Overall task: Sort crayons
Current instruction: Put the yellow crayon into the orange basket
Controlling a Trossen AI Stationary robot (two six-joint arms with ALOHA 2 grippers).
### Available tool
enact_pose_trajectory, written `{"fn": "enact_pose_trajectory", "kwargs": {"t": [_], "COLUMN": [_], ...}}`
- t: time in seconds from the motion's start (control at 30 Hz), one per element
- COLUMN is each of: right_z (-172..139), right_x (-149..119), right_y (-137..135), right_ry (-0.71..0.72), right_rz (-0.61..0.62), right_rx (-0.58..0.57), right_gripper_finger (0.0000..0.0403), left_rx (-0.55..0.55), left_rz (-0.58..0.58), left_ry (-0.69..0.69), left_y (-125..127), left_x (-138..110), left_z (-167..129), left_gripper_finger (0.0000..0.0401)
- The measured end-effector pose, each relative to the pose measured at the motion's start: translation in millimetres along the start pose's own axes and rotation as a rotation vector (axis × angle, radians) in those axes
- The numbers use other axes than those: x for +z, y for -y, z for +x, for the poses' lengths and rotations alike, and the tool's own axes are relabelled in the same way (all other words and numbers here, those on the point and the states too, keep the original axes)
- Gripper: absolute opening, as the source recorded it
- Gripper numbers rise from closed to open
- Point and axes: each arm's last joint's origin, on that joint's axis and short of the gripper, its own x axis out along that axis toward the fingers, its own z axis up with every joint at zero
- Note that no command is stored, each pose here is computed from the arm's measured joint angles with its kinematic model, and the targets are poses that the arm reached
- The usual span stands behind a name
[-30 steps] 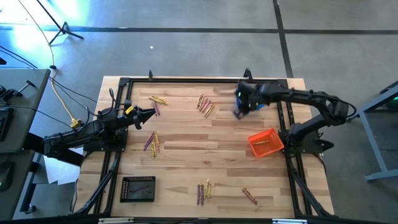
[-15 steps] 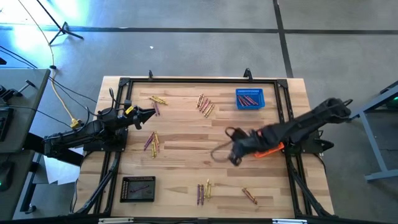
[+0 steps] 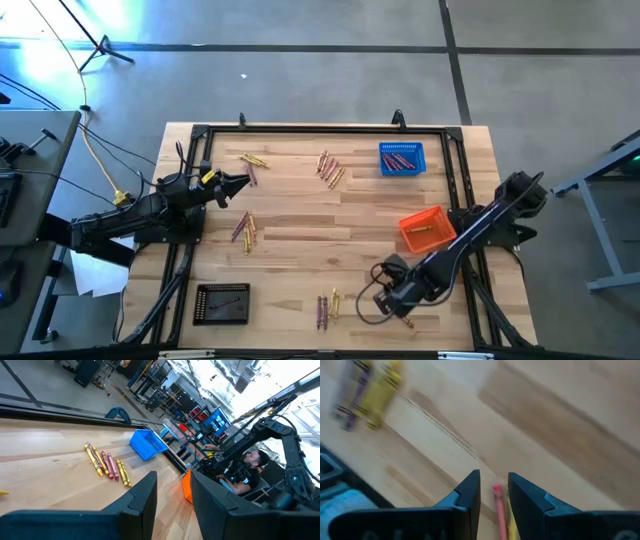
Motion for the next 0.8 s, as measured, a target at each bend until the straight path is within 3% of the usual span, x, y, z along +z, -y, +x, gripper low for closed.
{"fn": "enact_pose_trajectory", "kwargs": {"t": [0.43, 0.8], "right_z": [6.4, 23.2], "right_x": [-32.5, -38.9], "right_y": [-18.2, -26.3], "right_ry": [-0.114, -0.136], "right_rz": [0.031, -0.022], "right_rx": [-0.13, -0.253], "right_gripper_finger": [0.0083, 0.0083], "left_rx": [0.0, 0.0], "left_rz": [0.0, 0.0], "left_ry": [0.0, 0.0], "left_y": [0.0, 0.0], "left_x": [0.0, 0.0], "left_z": [0.0, 0.0], "left_gripper_finger": [0.0106, 0.0106]}}
